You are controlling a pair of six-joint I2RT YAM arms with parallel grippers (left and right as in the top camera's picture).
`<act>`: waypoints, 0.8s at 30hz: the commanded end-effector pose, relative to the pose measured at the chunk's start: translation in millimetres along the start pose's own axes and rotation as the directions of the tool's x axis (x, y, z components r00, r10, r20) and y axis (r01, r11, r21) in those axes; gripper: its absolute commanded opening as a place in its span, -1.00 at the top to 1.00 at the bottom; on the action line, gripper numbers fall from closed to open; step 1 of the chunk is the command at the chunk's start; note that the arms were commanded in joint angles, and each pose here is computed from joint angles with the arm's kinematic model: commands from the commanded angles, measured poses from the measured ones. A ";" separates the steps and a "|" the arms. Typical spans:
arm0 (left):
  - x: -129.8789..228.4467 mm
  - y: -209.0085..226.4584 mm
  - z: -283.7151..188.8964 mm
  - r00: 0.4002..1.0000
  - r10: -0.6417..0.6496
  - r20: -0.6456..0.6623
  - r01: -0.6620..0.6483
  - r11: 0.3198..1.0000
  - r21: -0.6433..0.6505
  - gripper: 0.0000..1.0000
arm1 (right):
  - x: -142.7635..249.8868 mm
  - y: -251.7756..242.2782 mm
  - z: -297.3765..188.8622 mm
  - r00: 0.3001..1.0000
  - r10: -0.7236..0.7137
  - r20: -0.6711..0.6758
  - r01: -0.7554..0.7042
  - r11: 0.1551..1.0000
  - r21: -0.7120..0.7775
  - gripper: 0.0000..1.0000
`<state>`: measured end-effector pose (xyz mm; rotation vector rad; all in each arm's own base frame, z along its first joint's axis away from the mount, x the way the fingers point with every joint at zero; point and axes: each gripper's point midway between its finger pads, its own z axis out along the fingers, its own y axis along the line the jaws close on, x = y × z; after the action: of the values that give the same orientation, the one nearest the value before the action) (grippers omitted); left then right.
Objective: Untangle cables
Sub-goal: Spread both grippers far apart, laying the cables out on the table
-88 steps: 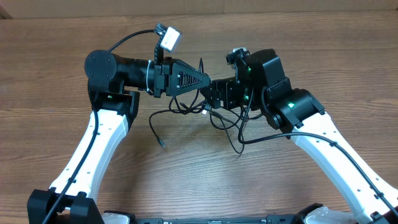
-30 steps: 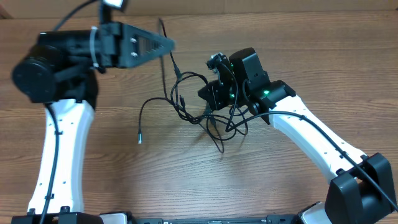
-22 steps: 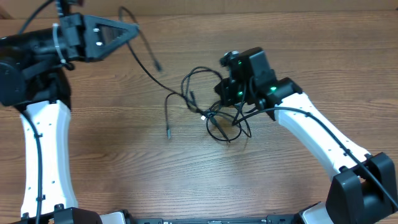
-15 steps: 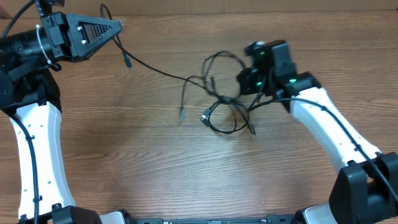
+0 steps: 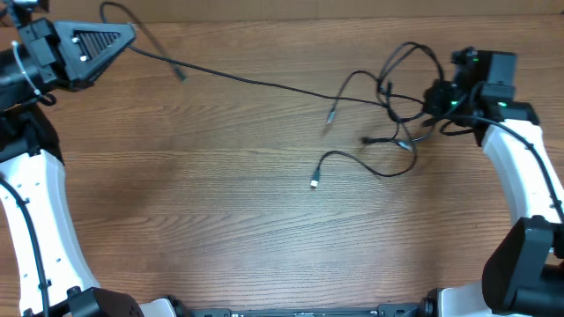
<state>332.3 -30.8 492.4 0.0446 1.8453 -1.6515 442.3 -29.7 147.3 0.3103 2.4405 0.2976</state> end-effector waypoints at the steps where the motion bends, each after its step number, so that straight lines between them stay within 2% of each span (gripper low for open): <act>1: -3.7 -10.6 -17.0 0.999 0.020 0.038 -0.018 0.999 -0.039 0.92 | -17.2 -41.9 -12.7 0.997 0.054 0.056 -0.058 0.995 0.078 0.92; 10: -23.8 1.3 -66.1 0.983 0.007 0.182 0.014 0.993 -0.116 0.92 | -25.2 -116.8 -36.0 0.976 0.182 0.122 -0.201 0.966 0.164 0.92; 16: -31.0 5.1 -92.2 0.967 0.024 0.252 0.016 0.988 -0.156 0.92 | -28.9 -133.1 -45.5 0.963 0.227 0.148 -0.245 0.962 0.117 0.92; 19: -30.9 5.1 -92.1 0.968 0.028 0.251 0.012 0.987 -0.157 0.92 | -30.2 -131.8 -46.7 0.961 0.232 0.149 -0.247 0.965 0.088 0.92; 24: -23.2 0.8 -64.5 0.984 0.030 0.175 -0.009 0.993 -0.118 0.92 | -37.4 -75.0 -42.6 0.979 0.163 0.123 -0.142 0.977 -0.161 0.92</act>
<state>329.3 67.1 491.1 -0.2532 1.7630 -1.4805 416.8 -162.1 157.3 0.6427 2.2949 0.2907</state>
